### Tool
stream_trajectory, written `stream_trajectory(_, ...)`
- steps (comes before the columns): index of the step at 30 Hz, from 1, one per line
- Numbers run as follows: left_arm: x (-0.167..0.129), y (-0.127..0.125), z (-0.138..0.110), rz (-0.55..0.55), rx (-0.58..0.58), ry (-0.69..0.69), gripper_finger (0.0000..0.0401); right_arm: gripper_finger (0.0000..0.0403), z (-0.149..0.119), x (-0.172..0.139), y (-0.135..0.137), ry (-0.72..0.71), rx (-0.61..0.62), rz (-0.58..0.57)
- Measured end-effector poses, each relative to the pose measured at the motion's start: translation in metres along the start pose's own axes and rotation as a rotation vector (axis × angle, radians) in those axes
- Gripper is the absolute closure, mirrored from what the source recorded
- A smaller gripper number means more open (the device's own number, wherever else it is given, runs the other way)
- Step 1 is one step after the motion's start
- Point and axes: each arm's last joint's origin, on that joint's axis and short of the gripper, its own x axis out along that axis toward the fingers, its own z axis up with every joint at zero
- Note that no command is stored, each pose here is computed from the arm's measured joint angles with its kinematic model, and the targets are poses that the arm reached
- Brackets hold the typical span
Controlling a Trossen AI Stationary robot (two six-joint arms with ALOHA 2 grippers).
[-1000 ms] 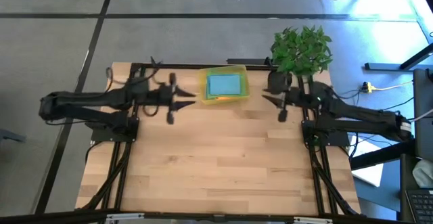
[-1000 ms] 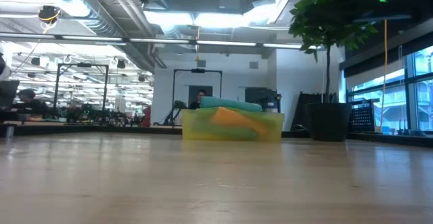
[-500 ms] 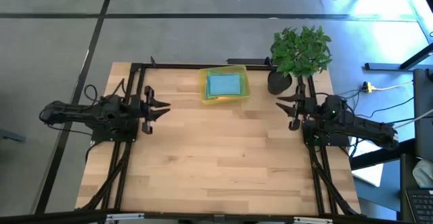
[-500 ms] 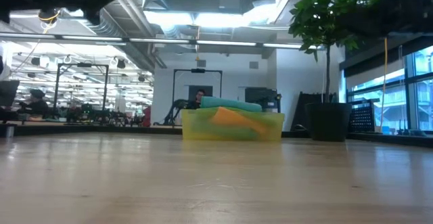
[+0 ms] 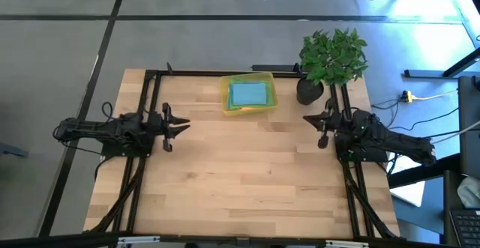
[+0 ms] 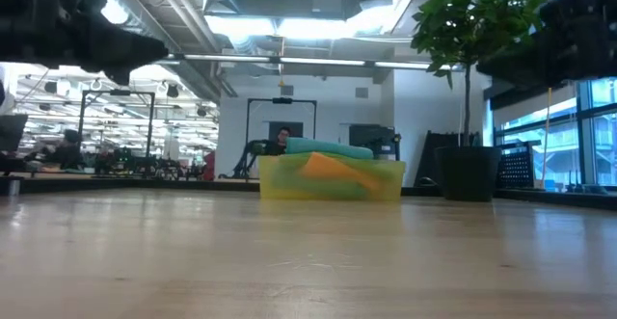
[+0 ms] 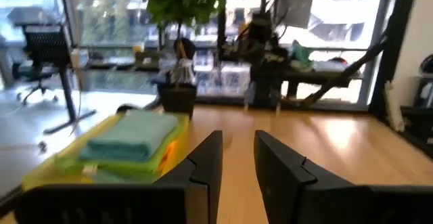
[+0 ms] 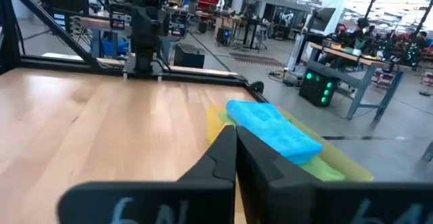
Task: Fold microfiber towels
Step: Return to Home Position
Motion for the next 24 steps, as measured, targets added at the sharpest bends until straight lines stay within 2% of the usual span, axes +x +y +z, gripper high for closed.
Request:
stream_trajectory(4, 0.000, 0.000, -0.002, -0.002, -0.003, 0.021, 0.0325, 0.0390, -0.017, 0.006, 0.004, -0.026, 0.003, 0.028)
stream_trajectory(7, 0.000, -0.001, -0.004, -0.029, 0.016, 0.040, 0.0325, 0.0386, -0.016, 0.007, 0.006, -0.039, 0.004, 0.073)
stream_trajectory(16, 0.000, -0.002, -0.007, -0.069, 0.052, 0.067, 0.0325, 0.0396, -0.017, 0.007, 0.006, -0.019, -0.003, 0.059)
stream_trajectory(21, 0.000, -0.002, -0.006, -0.063, 0.054, 0.064, 0.0327, 0.0398, -0.015, 0.007, 0.008, -0.053, -0.001, 0.145)
stream_trajectory(24, 0.000, -0.002, -0.006, -0.060, 0.038, 0.066, 0.0327, 0.0399, -0.015, 0.007, 0.008, -0.054, 0.000, 0.154)
